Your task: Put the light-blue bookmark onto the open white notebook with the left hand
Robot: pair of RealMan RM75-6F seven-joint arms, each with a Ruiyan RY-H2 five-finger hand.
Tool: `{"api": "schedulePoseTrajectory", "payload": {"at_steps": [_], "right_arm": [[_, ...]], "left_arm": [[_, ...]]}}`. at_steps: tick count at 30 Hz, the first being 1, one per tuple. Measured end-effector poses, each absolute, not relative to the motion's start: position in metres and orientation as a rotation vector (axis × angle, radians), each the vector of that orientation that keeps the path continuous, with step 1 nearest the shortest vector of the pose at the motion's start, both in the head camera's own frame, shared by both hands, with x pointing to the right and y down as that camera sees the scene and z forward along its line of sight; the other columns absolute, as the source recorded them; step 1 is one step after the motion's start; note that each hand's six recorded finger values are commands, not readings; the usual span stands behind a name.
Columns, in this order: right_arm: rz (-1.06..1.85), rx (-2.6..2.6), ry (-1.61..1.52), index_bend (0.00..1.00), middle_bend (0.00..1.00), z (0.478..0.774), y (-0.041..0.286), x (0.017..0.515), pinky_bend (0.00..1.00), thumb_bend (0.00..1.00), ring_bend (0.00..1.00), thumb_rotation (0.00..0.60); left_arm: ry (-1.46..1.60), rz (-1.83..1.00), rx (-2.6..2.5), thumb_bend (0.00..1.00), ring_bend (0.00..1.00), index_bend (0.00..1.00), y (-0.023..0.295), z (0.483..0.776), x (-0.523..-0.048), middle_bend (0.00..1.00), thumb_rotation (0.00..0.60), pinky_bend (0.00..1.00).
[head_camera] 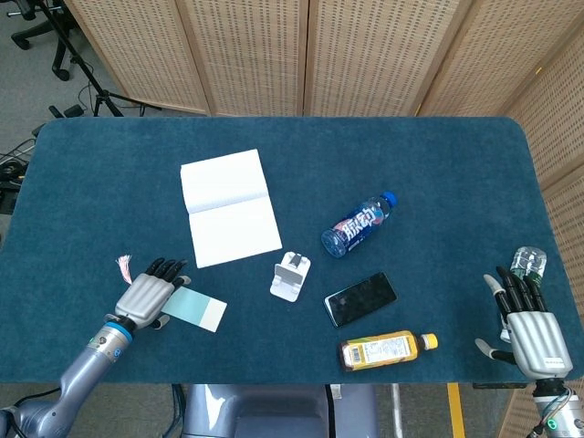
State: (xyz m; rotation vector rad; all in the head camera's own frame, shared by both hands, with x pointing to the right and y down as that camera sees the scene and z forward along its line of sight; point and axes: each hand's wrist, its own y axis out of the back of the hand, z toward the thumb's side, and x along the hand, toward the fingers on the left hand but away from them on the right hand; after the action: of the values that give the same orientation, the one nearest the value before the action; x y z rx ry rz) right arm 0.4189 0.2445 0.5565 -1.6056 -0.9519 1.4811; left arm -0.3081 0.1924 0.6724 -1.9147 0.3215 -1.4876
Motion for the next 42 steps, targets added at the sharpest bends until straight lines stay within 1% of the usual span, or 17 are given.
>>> {"api": "schedulePoseTrajectory", "payload": {"at_steps": [15,42], "right_arm": [[1.477,-1.607,-0.957,0.00,0.00,0.555,0.244,0.420,0.00,0.00,0.00,0.600],[1.475,-1.607,-0.957,0.00,0.00,0.555,0.244,0.419,0.00,0.00,0.00,0.600]], "left_arm": [[0.302,-1.485,-1.929,0.26,0.00,0.27,0.194,0.675,-0.299,0.00,0.600,0.00],[0.274,-1.455,-1.850,0.26,0.00,0.27,0.201,0.678,-0.296,0.00,0.600,0.00]]}}
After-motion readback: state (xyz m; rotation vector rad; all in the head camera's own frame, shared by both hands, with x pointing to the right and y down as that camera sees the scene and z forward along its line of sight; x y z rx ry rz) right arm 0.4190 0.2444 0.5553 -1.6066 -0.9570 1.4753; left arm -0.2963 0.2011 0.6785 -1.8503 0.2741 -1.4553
